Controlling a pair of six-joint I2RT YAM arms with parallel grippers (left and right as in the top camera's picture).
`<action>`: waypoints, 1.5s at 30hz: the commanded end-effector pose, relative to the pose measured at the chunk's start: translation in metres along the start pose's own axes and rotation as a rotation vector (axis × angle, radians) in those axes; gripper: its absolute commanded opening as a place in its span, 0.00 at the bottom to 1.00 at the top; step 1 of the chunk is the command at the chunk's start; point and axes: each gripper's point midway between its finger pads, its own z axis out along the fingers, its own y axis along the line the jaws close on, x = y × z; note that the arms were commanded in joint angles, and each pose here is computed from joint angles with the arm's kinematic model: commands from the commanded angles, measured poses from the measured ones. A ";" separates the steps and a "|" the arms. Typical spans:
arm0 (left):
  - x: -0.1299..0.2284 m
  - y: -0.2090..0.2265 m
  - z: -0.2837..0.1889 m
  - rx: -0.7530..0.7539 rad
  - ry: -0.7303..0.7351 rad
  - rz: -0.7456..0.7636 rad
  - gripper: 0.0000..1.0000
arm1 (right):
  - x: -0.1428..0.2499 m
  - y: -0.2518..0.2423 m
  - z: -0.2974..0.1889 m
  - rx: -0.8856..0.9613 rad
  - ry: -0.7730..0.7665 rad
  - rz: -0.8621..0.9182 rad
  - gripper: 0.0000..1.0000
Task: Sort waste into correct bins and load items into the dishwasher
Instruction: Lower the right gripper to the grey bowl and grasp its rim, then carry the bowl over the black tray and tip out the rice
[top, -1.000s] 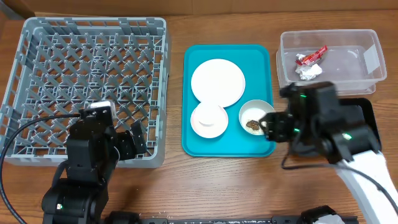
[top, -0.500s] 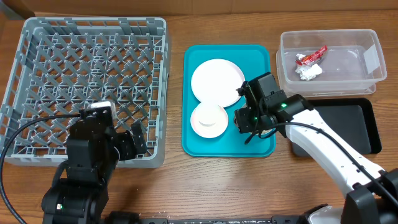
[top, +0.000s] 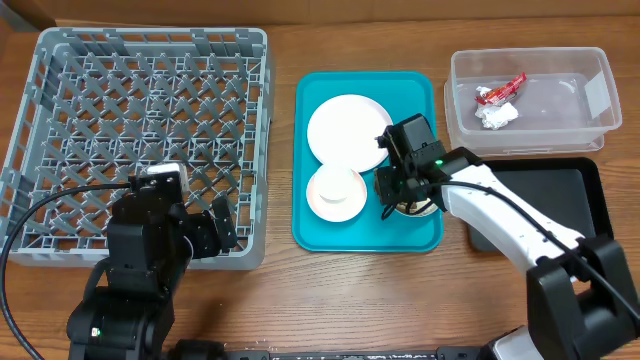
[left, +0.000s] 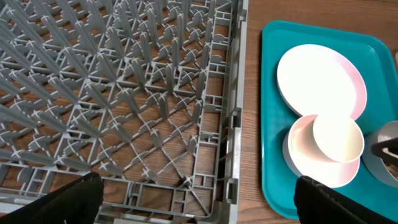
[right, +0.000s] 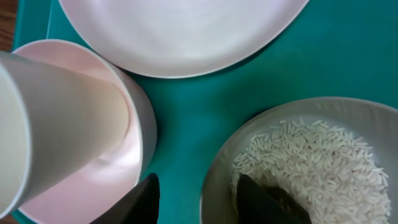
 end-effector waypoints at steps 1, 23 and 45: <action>-0.006 -0.004 -0.006 0.018 -0.017 -0.013 1.00 | 0.005 -0.004 0.013 0.019 0.024 0.037 0.39; -0.005 -0.004 -0.006 0.018 -0.014 -0.013 1.00 | 0.013 -0.010 0.033 0.046 0.069 0.119 0.09; -0.005 -0.004 -0.006 0.017 -0.014 -0.012 1.00 | -0.024 0.000 -0.043 0.075 0.029 0.117 0.04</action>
